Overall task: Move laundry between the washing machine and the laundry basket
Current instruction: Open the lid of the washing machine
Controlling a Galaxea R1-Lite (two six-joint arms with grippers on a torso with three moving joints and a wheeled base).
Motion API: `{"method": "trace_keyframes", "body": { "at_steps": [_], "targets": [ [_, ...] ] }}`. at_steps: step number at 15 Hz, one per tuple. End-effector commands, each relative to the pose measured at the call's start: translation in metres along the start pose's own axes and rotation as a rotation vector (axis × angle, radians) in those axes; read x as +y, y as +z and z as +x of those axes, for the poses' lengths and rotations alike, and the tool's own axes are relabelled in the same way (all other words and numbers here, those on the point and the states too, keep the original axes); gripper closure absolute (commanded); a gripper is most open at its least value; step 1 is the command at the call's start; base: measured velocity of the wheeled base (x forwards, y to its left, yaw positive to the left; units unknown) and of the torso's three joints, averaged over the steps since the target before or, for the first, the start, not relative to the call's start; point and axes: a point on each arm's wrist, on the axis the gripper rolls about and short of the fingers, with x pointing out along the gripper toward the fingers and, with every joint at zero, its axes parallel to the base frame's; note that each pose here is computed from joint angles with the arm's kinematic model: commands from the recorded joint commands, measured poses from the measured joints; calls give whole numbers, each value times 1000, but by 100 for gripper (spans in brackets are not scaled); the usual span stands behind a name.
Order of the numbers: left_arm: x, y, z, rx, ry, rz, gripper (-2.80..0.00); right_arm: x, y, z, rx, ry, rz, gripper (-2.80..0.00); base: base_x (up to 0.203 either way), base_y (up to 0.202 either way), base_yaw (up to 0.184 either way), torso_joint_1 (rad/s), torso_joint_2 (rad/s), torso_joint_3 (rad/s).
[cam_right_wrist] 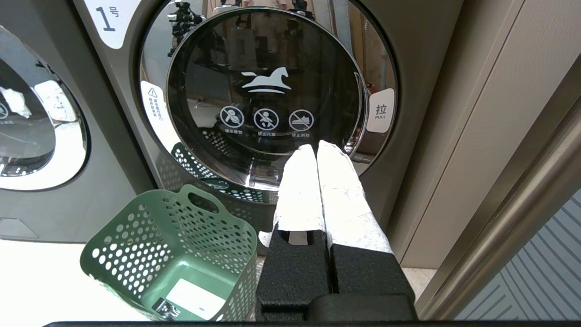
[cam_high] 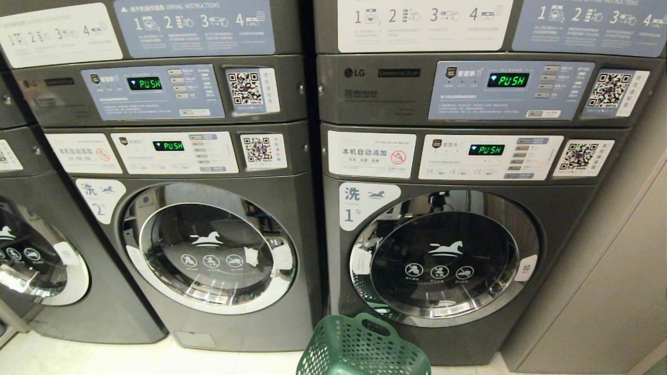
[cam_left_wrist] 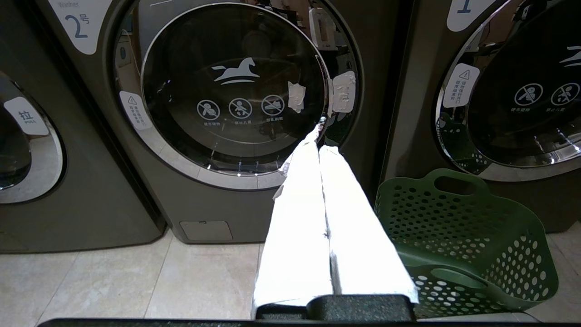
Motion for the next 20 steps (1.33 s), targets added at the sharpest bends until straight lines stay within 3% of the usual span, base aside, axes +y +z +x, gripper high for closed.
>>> {"method": "trace_keyframes", "body": {
  "at_steps": [1, 5, 16, 20],
  "targets": [
    [0, 0, 0, 0, 1, 0, 0, 0, 0, 0, -1, 0, 0, 0, 0, 0, 0, 0, 0, 0],
    [0, -1, 0, -1, 2, -3, 0, 0, 0, 0, -1, 0, 0, 0, 0, 0, 0, -42, 82, 41],
    [0, -1, 0, -1, 2, -3, 0, 0, 0, 0, -1, 0, 0, 0, 0, 0, 0, -209, 447, 236],
    [0, 0, 0, -1, -3, 6, 0, 0, 0, 0, -1, 2, -1, 0, 0, 0, 0, -50, 117, 67]
  ]
}}
